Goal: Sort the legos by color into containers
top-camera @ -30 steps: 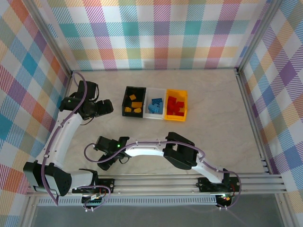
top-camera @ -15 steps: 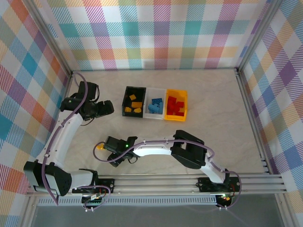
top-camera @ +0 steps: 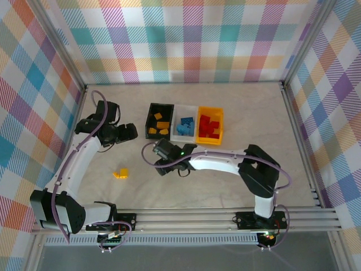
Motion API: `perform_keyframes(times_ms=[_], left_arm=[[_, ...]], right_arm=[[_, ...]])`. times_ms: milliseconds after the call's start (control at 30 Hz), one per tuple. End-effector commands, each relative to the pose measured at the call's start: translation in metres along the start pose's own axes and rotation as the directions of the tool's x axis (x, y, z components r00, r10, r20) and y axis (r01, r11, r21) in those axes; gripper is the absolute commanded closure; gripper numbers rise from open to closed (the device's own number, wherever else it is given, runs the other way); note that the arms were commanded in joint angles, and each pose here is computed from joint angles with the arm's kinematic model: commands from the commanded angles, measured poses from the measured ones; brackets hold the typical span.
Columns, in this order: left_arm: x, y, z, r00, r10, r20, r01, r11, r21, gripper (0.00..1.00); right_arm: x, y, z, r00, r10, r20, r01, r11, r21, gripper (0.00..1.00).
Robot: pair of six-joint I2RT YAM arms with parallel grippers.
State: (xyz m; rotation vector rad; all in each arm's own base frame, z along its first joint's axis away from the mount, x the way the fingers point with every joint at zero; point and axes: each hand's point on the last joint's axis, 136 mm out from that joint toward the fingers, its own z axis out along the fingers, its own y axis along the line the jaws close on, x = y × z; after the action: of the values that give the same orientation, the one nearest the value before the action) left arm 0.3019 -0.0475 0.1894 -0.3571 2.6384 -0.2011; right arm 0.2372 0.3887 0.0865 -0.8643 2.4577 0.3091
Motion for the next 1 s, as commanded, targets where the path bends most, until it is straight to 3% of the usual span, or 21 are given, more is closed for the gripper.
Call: perform_keyframes(times_ms=[0, 200, 433, 667, 967], left_arm=[[0.001, 0.002, 0.004, 1.000, -0.014, -0.010, 0.014, 1.000, 0.009, 0.12], [0.011, 0.008, 0.014, 0.998, -0.020, -0.057, 0.018, 1.000, -0.025, 0.12], [0.043, 0.033, 0.034, 0.982, -0.140, -0.127, 0.123, 0.983, -0.138, 0.12], [0.070, 0.058, 0.040, 0.966, -0.205, -0.158, 0.161, 0.953, -0.256, 0.05], [0.097, 0.092, 0.056, 0.934, -0.289, -0.208, 0.183, 0.890, -0.417, 0.01]], right_arm=[[-0.020, -0.032, -0.021, 0.998, 0.026, 0.064, -0.029, 0.999, 0.043, 0.29], [-0.060, -0.102, -0.030, 0.987, 0.101, 0.124, -0.113, 0.989, 0.097, 0.29], [-0.102, -0.151, 0.008, 0.976, 0.164, 0.142, -0.177, 0.980, 0.088, 0.29], [-0.133, -0.155, 0.025, 0.974, 0.152, 0.168, -0.161, 0.986, 0.040, 0.17], [-0.128, -0.127, -0.038, 0.937, 0.189, 0.295, -0.170, 0.981, -0.089, 0.14]])
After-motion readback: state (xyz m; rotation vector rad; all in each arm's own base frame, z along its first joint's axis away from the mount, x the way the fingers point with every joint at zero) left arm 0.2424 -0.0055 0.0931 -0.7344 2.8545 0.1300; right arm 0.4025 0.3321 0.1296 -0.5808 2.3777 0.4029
